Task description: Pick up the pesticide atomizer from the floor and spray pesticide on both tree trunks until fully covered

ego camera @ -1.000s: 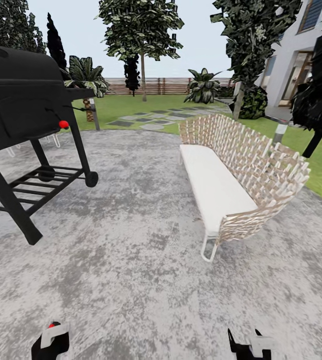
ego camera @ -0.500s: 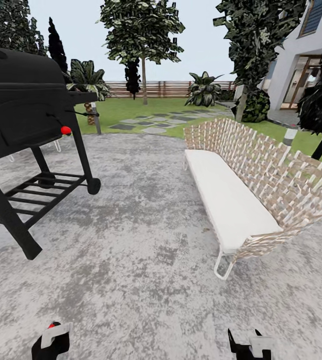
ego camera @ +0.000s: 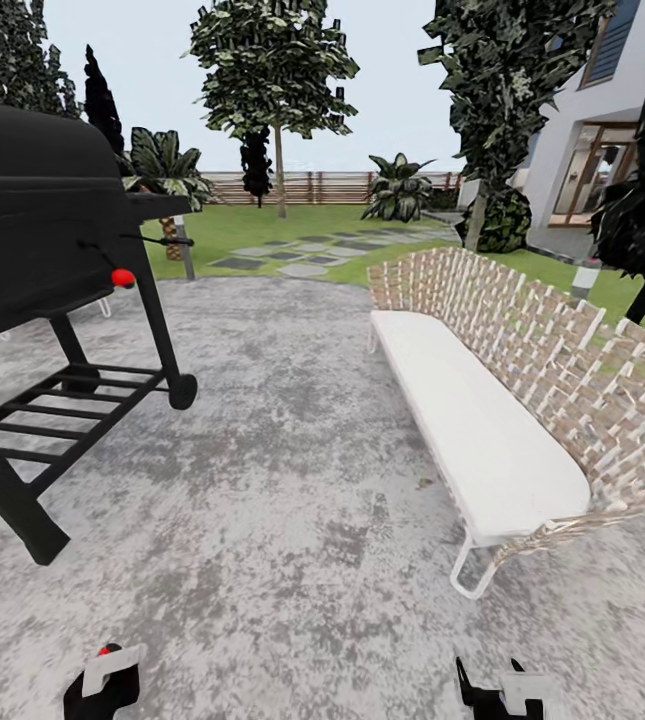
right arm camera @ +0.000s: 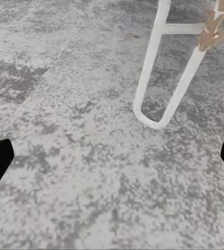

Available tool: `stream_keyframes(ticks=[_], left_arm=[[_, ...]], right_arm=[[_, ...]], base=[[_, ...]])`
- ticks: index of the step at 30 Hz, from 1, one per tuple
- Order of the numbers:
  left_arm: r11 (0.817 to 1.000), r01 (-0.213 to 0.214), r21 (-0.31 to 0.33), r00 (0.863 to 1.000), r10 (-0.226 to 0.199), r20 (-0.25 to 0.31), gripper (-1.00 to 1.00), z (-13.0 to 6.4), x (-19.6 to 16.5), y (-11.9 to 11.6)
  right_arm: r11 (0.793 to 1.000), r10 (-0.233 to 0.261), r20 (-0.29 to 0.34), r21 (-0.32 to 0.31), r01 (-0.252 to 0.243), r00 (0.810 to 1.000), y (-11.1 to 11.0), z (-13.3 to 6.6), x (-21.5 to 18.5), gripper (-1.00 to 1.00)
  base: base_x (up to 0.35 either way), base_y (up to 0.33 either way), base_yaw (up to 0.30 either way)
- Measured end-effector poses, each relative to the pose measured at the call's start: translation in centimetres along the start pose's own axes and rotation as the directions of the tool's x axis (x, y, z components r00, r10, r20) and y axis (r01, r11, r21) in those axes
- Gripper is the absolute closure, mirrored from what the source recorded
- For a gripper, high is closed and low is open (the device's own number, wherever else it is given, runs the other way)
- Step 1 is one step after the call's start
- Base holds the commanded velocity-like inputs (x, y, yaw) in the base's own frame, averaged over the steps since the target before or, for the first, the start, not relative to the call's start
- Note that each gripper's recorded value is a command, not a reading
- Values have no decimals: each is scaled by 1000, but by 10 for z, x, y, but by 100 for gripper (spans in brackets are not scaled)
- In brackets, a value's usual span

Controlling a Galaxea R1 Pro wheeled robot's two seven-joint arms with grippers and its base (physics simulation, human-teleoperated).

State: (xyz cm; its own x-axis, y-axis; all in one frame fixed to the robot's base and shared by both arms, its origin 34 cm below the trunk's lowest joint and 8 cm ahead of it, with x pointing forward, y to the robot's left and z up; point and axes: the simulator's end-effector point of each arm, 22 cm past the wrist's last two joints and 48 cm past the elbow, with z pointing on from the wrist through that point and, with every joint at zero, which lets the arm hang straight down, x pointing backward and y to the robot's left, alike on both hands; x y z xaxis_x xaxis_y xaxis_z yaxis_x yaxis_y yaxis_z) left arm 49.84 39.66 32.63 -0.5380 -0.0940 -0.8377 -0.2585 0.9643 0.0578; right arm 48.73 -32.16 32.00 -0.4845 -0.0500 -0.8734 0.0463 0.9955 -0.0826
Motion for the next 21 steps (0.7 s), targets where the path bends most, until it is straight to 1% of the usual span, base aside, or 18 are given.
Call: stream_keyframes(ticks=[21], left_arm=[[1000,1,1,1000,-1,-1,100,0,1,-1]], right_arm=[[1000,0,1,3,0,1000,-1,0,-1,-100]], base=[[331,97,-1]])
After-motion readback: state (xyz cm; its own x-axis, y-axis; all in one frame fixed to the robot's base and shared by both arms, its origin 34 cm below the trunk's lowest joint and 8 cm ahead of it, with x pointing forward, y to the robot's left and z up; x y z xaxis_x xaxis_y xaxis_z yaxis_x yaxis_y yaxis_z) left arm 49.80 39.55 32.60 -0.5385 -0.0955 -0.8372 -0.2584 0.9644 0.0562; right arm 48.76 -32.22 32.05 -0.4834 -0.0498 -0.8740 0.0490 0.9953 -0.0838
